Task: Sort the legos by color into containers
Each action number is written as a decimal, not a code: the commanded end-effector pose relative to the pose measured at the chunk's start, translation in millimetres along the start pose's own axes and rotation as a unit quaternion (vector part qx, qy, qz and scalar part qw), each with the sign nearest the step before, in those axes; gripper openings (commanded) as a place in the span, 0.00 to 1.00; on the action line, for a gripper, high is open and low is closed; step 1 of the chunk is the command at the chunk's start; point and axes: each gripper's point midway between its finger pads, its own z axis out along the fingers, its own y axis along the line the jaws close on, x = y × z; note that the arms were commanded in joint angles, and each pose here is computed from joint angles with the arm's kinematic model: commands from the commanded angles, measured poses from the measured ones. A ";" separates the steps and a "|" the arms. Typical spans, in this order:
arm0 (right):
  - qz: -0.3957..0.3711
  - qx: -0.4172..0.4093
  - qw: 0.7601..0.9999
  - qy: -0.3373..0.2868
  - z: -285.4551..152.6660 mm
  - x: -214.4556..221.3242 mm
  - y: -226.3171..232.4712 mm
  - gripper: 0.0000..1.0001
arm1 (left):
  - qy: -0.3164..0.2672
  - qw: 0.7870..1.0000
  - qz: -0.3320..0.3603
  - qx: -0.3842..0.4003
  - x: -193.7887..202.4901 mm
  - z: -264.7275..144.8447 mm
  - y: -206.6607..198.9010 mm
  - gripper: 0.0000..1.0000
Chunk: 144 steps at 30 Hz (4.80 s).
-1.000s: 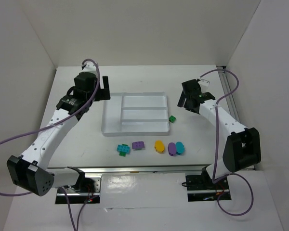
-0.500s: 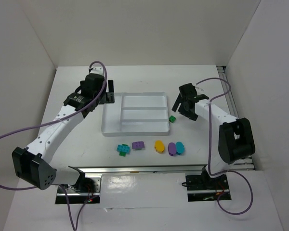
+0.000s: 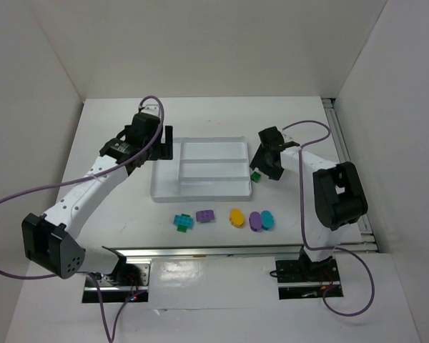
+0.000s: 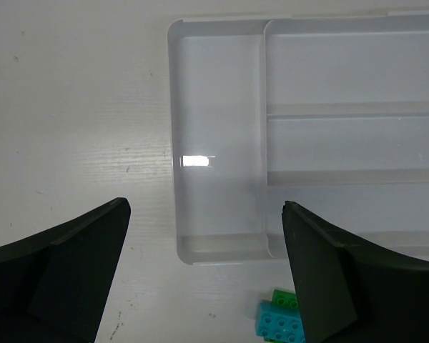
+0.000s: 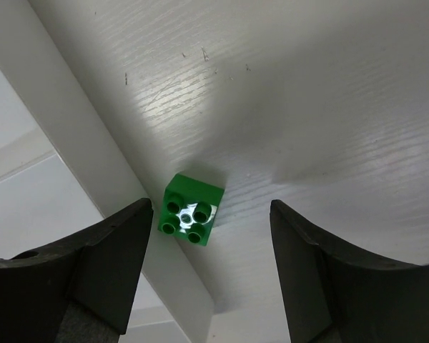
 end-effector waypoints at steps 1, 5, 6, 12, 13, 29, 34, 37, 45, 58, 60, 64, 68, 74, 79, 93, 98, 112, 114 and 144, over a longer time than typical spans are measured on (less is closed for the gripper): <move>0.002 -0.027 1.000 -0.010 5.7 -3.2 15.5 0.74 | 0.016 1.000 0.005 0.011 6.8 5.1 -6.1 1.00; -0.001 -0.031 0.999 0.010 12.7 7.5 15.0 0.74 | 0.024 1.000 0.007 0.008 10.7 10.4 -6.8 1.00; -0.001 -0.031 0.999 0.010 12.7 7.6 14.9 0.74 | 0.028 0.999 0.012 0.010 13.4 12.1 -10.3 1.00; -0.006 0.015 1.000 0.004 14.8 11.0 -2.5 0.66 | 0.041 0.999 0.020 0.005 20.5 13.9 -10.8 1.00; -0.007 0.020 1.000 0.008 14.3 13.1 -4.7 0.65 | 0.041 0.999 0.020 0.005 20.5 13.9 -10.8 1.00; -0.004 0.043 0.999 -0.002 0.1 15.4 -18.7 0.73 | 0.050 0.999 0.022 0.005 24.0 16.9 -14.9 1.00; -0.012 0.031 0.999 -0.011 -3.7 7.9 -12.2 0.62 | 0.065 0.997 0.002 -0.030 33.3 14.1 -3.4 1.00; -0.020 0.017 1.000 -0.010 -7.2 10.4 -1.0 0.51 | 0.062 0.997 -0.004 -0.039 28.1 7.2 0.6 1.00; -0.016 0.071 0.996 -0.057 -27.0 -10.4 -17.9 0.40 | 0.055 0.996 0.015 -0.062 12.6 -6.8 11.7 1.00; -0.088 -0.072 0.985 -0.131 -91.7 -62.1 103.4 0.40 | 0.108 0.987 -0.111 -0.038 28.2 2.1 31.2 0.98; -0.098 -0.083 0.984 -0.121 -75.7 -57.8 128.6 0.42 | 0.141 0.984 -0.103 -0.026 51.7 0.8 17.7 0.98; -0.102 -0.113 0.983 -0.099 -50.2 -48.1 170.3 0.42 | 0.174 0.979 -0.081 -0.066 93.9 -12.4 8.6 0.95; -0.099 -0.103 0.985 -0.091 -26.2 -42.9 182.8 0.43 | 0.199 0.976 -0.082 -0.031 130.7 -32.4 -11.9 0.94; -0.103 -0.096 0.987 -0.084 -10.8 -39.3 185.9 0.47 | 0.222 0.970 -0.097 0.016 154.6 -58.4 -31.2 0.95; -0.110 -0.090 0.987 -0.080 -1.6 -41.3 193.5 0.73 | 0.250 0.964 -0.084 0.047 177.0 -67.6 -48.7 0.94; -0.070 -0.085 0.984 -0.141 -96.3 -70.3 103.1 0.84 | 0.293 0.945 -0.143 -0.005 211.9 -63.0 -62.5 0.90; -0.069 -0.062 0.987 -0.131 -113.0 -52.3 50.2 0.84 | 0.253 0.926 -0.275 -0.062 192.4 -62.5 -58.5 0.82; -0.082 -0.055 0.988 -0.118 -124.1 -38.7 22.7 0.86 | 0.290 0.902 -0.305 -0.098 195.0 -37.4 -80.9 0.95; -0.093 -0.054 0.988 -0.112 -121.4 -34.7 20.5 0.86 | 0.299 0.894 -0.314 -0.109 200.7 -34.3 -83.0 0.94; -0.118 -0.045 0.989 -0.083 -95.0 -7.3 4.8 0.87 | 0.295 0.867 -0.371 -0.150 219.9 -14.2 -94.6 0.88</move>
